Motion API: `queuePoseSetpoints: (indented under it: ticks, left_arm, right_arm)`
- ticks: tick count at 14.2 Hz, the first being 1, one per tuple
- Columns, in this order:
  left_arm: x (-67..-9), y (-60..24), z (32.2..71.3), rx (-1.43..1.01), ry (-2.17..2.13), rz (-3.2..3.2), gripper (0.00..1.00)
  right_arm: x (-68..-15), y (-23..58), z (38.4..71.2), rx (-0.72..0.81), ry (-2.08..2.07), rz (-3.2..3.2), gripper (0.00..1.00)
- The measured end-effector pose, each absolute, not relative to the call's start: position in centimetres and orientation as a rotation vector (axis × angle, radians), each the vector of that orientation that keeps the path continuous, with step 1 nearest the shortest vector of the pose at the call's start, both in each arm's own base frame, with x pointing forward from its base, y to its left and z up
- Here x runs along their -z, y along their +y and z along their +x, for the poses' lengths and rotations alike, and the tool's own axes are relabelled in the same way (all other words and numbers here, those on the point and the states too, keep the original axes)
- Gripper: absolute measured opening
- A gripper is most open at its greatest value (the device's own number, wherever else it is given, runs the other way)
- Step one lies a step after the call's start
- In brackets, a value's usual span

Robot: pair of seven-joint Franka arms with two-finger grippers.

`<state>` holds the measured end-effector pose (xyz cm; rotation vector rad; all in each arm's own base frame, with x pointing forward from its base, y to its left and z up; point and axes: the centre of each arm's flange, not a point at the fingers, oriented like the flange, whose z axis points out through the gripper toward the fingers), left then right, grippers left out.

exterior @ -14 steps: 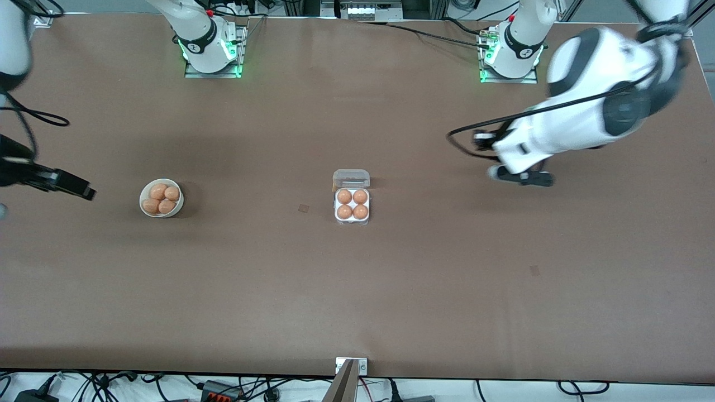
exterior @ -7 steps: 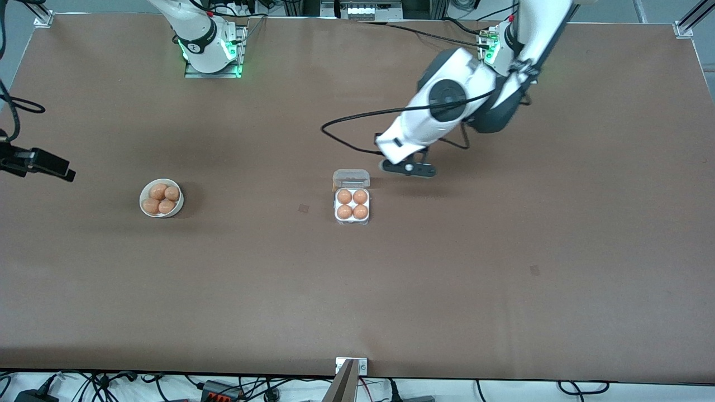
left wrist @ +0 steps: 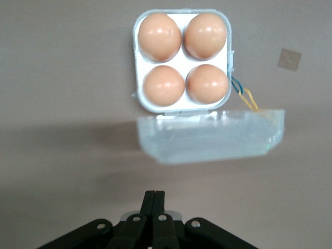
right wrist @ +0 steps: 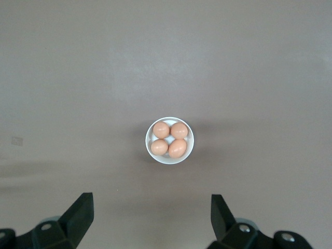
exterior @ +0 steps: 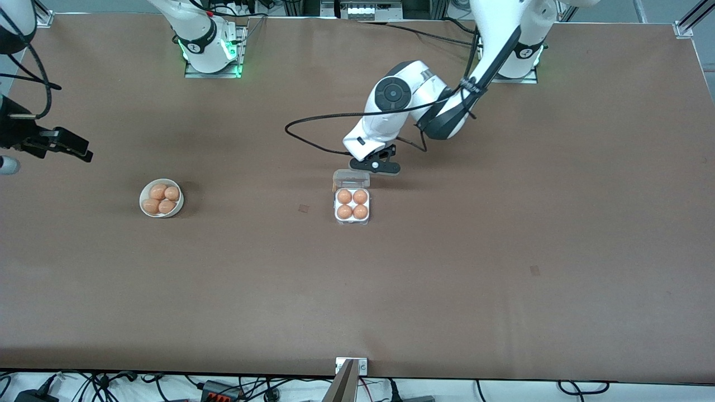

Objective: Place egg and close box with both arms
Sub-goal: 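Push the clear lid over the eggs with the left gripper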

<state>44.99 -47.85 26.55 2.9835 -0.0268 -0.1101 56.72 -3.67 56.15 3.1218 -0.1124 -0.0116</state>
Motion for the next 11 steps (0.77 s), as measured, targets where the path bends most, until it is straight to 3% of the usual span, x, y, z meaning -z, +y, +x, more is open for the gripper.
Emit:
queuePoseSetpoints:
  ticks: [11]
  left_arm:
    - [-25.1,-48.7,47.8,-0.157,-0.093,2.913,0.02]
  right_arm:
    - [-58.2,-3.6,55.0,-0.038,-0.043,3.123,1.0]
